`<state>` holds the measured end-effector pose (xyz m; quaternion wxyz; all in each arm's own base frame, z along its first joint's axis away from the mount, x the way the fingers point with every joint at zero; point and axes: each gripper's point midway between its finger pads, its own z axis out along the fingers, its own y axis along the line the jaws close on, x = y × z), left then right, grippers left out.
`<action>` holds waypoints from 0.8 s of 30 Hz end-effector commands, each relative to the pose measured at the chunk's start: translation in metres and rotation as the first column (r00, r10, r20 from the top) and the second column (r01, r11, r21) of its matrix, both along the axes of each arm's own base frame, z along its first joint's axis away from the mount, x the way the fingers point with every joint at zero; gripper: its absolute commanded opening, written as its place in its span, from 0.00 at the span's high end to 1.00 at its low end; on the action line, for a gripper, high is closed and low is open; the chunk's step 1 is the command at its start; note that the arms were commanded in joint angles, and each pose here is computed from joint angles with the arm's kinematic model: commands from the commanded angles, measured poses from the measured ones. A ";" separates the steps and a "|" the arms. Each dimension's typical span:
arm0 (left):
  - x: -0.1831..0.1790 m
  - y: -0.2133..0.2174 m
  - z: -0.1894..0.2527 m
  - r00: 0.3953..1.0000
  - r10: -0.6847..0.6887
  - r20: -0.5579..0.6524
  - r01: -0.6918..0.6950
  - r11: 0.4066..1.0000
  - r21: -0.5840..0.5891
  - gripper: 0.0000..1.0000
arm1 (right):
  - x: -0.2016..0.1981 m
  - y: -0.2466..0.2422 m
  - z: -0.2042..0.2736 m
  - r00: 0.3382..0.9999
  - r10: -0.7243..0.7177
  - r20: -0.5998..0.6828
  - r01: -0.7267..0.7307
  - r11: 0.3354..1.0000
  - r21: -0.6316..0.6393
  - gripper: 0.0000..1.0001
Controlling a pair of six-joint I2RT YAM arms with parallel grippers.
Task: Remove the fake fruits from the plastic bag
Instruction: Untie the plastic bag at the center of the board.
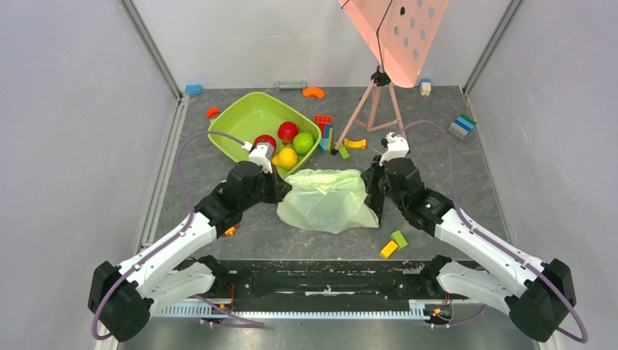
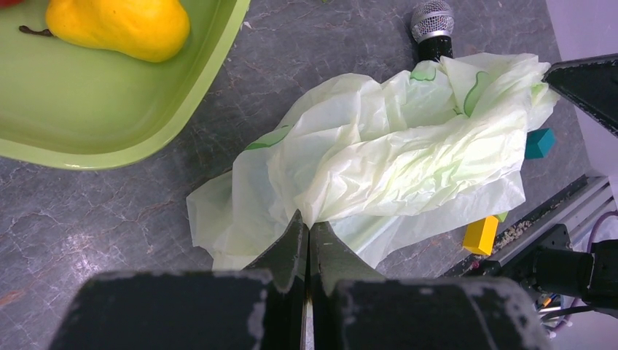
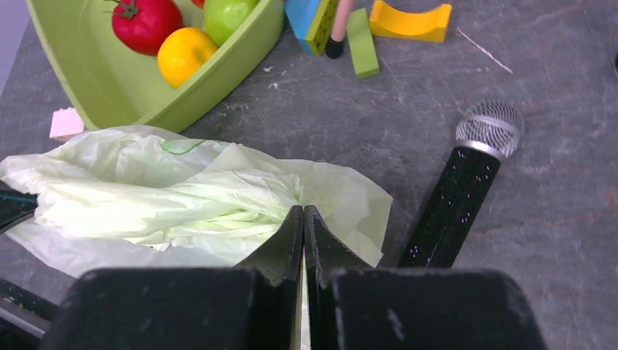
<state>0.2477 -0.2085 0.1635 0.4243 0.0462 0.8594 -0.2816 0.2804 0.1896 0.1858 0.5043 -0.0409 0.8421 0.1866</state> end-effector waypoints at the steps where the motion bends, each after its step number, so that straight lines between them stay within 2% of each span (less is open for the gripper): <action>1: 0.002 0.008 0.002 0.999 0.046 0.015 -0.046 0.999 -0.009 0.98 | 0.000 -0.030 -0.007 0.978 -0.205 -0.028 0.207 0.977 0.051 1.00; 11: -0.001 0.008 0.002 0.999 0.043 0.011 -0.043 0.999 -0.017 0.98 | -0.013 -0.051 0.004 0.959 -0.283 -0.012 0.283 0.952 0.119 0.99; 13: -0.002 0.006 0.004 0.999 0.033 0.015 -0.032 0.999 -0.027 0.98 | -0.012 -0.044 0.019 0.977 -0.201 0.073 0.192 0.974 0.116 0.82; 14: -0.002 0.005 0.004 1.000 0.027 0.016 -0.026 0.999 -0.029 0.98 | -0.012 -0.036 0.028 0.984 -0.129 0.125 0.117 0.988 0.098 0.67; 16: -0.001 0.005 0.006 0.999 0.026 0.021 -0.025 0.999 -0.032 0.98 | -0.013 -0.018 0.048 0.976 0.028 0.215 -0.037 0.999 0.039 0.29; 17: -0.004 0.002 0.006 1.000 0.007 0.017 -0.006 0.999 -0.039 0.98 | -0.014 -0.008 0.056 0.965 0.107 0.241 -0.111 0.994 0.004 0.19; 19: -0.005 0.000 0.006 1.000 -0.002 0.014 0.002 0.999 -0.043 0.98 | -0.013 0.005 0.066 0.940 0.222 0.258 -0.207 0.975 -0.085 0.10; 24: -0.006 -0.001 0.008 1.000 -0.011 0.017 0.012 0.999 -0.048 0.98 | -0.001 0.025 0.070 0.911 0.350 0.218 -0.309 0.929 -0.203 0.08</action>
